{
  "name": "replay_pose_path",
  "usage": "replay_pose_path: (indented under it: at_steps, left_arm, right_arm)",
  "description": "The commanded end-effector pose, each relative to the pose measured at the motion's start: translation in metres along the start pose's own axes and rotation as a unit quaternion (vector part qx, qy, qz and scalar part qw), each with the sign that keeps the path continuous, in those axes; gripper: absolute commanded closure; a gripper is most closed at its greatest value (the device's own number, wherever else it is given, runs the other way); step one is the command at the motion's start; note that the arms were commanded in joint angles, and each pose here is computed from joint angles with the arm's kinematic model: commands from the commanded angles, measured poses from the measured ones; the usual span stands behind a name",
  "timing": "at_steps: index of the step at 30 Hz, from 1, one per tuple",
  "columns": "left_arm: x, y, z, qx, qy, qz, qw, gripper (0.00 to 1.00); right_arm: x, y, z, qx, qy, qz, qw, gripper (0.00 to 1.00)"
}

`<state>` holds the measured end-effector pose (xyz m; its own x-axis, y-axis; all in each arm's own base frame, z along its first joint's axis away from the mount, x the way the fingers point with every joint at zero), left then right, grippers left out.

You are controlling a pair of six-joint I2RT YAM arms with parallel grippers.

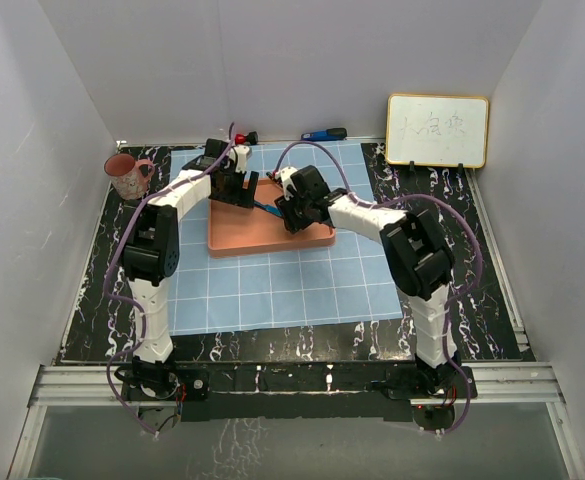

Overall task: Set the dinner table for one person
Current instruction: Adjust the knife on the napkin.

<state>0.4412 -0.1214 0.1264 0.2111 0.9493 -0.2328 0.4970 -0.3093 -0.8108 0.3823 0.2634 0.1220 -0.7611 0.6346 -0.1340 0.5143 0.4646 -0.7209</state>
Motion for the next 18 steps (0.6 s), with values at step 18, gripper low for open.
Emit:
replay_pose_path:
  at_steps: [18]
  left_arm:
    - [-0.014, -0.027, -0.019, -0.044, -0.046, 0.011, 0.998, 0.2]
  right_arm:
    - [0.014, -0.045, -0.033, -0.061, 0.053, -0.066, 0.994, 0.87]
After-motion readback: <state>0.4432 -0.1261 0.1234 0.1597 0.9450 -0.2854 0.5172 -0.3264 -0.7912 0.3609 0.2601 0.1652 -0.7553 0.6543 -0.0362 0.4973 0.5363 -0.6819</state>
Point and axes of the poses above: each gripper's point midway between its finger pads, its own y axis out along the fingers, its own x axis along the line the jaws close on, z = x × y, the point moved 10 cm from there along -y, back along the fingers, and after that the axes turned 13 degrees about -y, right-handed, at the moved point
